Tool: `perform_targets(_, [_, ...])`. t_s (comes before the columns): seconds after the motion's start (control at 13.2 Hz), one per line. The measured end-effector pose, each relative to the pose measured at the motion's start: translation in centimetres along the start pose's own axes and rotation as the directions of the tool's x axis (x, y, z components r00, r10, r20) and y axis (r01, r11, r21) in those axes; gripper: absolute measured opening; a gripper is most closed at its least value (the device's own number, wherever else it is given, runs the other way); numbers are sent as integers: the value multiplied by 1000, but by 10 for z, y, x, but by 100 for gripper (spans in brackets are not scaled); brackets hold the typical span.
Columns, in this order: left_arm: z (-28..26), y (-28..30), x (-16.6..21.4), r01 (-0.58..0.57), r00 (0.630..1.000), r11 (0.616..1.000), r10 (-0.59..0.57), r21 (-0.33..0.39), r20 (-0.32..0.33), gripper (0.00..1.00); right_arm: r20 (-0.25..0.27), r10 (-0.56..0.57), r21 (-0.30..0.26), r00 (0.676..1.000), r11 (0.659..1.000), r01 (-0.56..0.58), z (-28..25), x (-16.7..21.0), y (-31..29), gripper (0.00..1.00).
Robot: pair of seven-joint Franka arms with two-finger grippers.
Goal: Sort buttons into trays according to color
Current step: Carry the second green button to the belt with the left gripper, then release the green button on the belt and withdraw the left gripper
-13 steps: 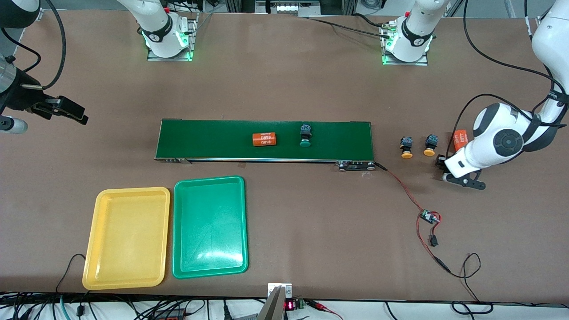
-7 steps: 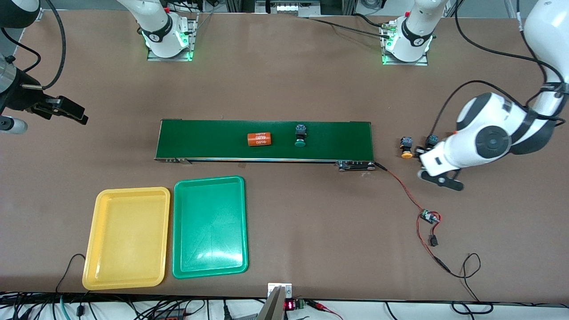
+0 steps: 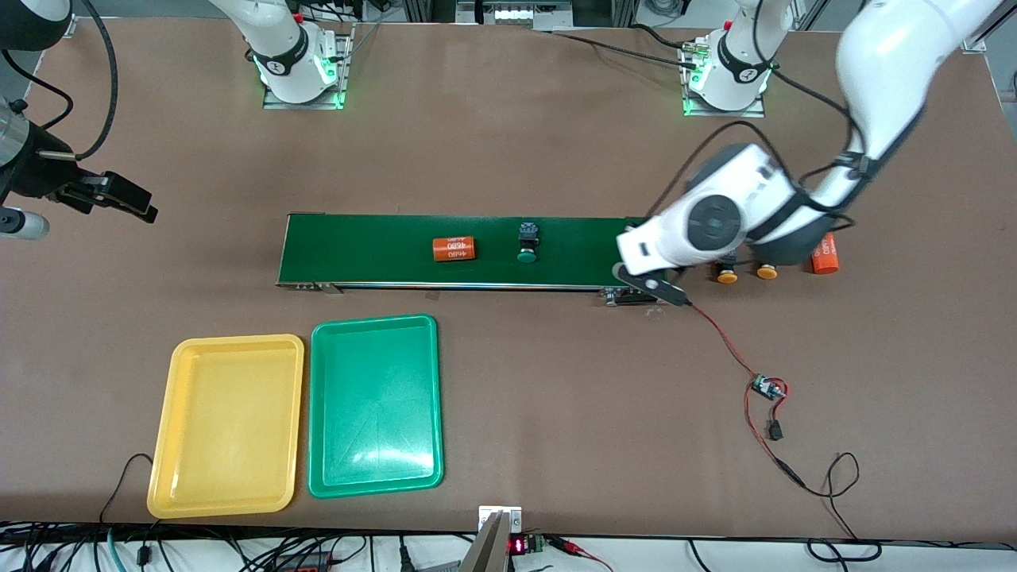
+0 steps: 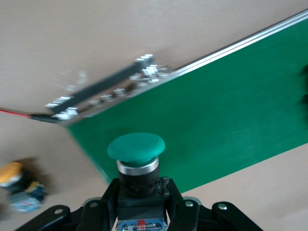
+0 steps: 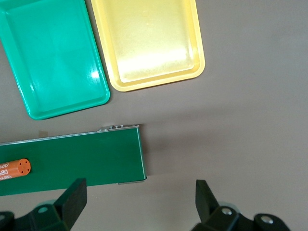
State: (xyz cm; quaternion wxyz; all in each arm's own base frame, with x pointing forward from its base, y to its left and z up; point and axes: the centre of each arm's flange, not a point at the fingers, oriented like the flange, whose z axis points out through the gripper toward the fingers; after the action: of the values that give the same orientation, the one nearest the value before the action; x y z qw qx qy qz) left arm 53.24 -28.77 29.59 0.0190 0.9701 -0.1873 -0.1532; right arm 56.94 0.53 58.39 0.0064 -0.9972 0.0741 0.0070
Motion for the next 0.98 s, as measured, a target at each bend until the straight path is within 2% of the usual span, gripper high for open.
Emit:
perform_targets(0.23, [22, 23, 8, 102, 995, 995, -102, 0, -10, 42, 0, 0, 0, 1000, 1000, 0, 0, 0, 0, 100])
perform_targets(0.45, [49, 32, 13, 150, 989, 989, -150, -4, -3, 42, 0, 0, 0, 1000, 1000, 0, 0, 0, 0, 100])
perform_targets(0.53, [52, 32, 13, 161, 987, 987, -161, -4, 2, 49, 0, 0, 0, 1000, 1000, 0, 0, 0, 0, 100])
perform_targets(0.76, [45, 23, 17, 185, 983, 983, -185, -9, -11, 80, 0, 0, 0, 1000, 1000, 0, 0, 0, 0, 100])
perform_targets(0.91, [27, 11, 20, 209, 978, 978, -209, 16, -6, 99, 3, 0, -1, 1000, 1000, 0, 1, 0, 0, 100])
perform_targets(0.98, [9, 1, 22, 231, 973, 972, -231, 41, 6, 100, 11, -1, -3, 1000, 1000, 1, 6, 2, 0, 100])
